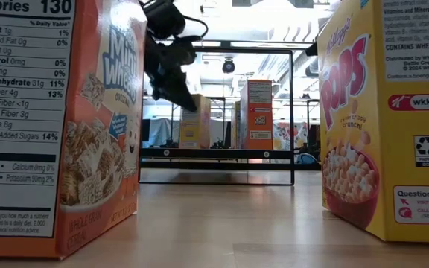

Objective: Stack cereal on shelf
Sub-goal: Put the left yellow cereal box on the shelf aligned with the other yellow cereal box on the shelf

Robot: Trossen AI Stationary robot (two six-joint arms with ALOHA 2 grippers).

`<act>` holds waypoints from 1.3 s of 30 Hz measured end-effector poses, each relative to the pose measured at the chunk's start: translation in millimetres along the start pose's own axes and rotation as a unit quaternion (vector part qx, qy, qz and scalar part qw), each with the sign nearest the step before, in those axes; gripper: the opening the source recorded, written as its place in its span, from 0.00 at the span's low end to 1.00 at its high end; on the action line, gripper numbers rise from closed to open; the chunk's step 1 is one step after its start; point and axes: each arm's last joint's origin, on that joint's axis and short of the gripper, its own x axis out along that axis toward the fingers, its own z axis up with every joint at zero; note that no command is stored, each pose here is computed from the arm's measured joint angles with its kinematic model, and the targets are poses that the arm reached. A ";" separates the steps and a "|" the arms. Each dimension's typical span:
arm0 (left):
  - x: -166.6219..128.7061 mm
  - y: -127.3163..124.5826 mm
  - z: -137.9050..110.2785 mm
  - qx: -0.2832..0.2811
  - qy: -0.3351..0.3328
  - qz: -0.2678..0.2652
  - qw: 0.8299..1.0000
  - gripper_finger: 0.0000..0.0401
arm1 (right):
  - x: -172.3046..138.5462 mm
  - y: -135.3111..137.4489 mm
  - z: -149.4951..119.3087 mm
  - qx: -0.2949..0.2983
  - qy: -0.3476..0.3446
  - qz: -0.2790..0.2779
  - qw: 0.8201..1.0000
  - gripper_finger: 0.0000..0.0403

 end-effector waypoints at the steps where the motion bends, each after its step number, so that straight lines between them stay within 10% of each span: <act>1: 2.9 0.2 -0.7 0.002 0.002 0.001 1.000 0.00 | 0.0 0.0 -0.1 0.000 0.000 0.000 1.000 0.00; 39: 27.1 25.3 13.5 0.059 -0.088 0.030 0.994 0.00 | 0.0 -0.2 -0.7 -0.002 0.004 -0.002 1.000 0.00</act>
